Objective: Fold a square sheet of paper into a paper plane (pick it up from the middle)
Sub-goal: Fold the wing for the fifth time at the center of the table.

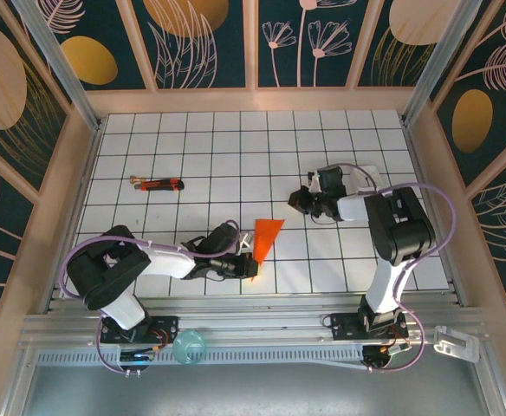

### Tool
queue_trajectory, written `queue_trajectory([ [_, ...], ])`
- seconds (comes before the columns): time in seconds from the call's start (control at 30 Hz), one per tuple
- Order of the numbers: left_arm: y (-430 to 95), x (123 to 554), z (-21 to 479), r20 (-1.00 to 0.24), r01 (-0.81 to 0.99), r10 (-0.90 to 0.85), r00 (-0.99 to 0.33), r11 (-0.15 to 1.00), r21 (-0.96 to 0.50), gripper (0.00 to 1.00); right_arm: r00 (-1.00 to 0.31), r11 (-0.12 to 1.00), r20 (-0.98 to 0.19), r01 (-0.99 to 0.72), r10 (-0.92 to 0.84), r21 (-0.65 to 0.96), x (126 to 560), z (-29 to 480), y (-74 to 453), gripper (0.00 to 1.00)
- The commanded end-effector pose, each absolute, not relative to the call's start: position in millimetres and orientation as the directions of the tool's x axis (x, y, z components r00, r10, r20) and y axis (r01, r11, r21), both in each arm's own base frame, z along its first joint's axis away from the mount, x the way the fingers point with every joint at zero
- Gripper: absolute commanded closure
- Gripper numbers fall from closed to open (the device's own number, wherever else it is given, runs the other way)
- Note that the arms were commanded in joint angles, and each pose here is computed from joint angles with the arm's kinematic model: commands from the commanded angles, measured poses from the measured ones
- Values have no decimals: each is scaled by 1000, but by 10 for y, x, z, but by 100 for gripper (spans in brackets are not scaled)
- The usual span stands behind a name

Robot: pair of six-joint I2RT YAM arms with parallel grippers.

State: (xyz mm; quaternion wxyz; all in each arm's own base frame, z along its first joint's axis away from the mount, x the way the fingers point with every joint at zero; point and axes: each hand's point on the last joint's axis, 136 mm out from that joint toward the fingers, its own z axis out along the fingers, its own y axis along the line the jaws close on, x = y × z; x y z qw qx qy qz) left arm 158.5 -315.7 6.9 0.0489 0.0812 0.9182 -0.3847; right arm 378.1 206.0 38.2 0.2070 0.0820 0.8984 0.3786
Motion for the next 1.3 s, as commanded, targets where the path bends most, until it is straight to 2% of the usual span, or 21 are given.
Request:
queue_trajectory([
  [0.0, -2409, 1183, -649, 55, 55, 85, -995, 910, -412, 100, -880, 700, -380, -81, 283, 710, 3627, 690, 2075, 100],
  [0.33, -2455, 1220, -586, 41, 50, 75, -996, 902, -429, 100, -945, 686, -303, -138, 126, 715, 2523, 471, 2624, 100],
  [0.5, -2441, 1206, -608, 45, 53, 79, -996, 904, -424, 100, -964, 685, -251, -125, 86, 718, 2289, 245, 2774, 100],
  [0.87, -2392, 1173, -638, 47, 64, 91, -995, 908, -413, 100, -952, 737, -279, -99, 125, 669, 2698, 106, 2502, 100],
  [1.13, -2473, 1228, -547, 29, 80, 102, -994, 899, -431, 100, -920, 781, -292, 23, 261, 624, 3398, 0, 1975, 100],
  [1.27, -2680, 1392, -348, -18, 83, 84, -996, 871, -484, 100, -898, 758, -329, 8, 293, 652, 3633, 211, 1872, 100],
])
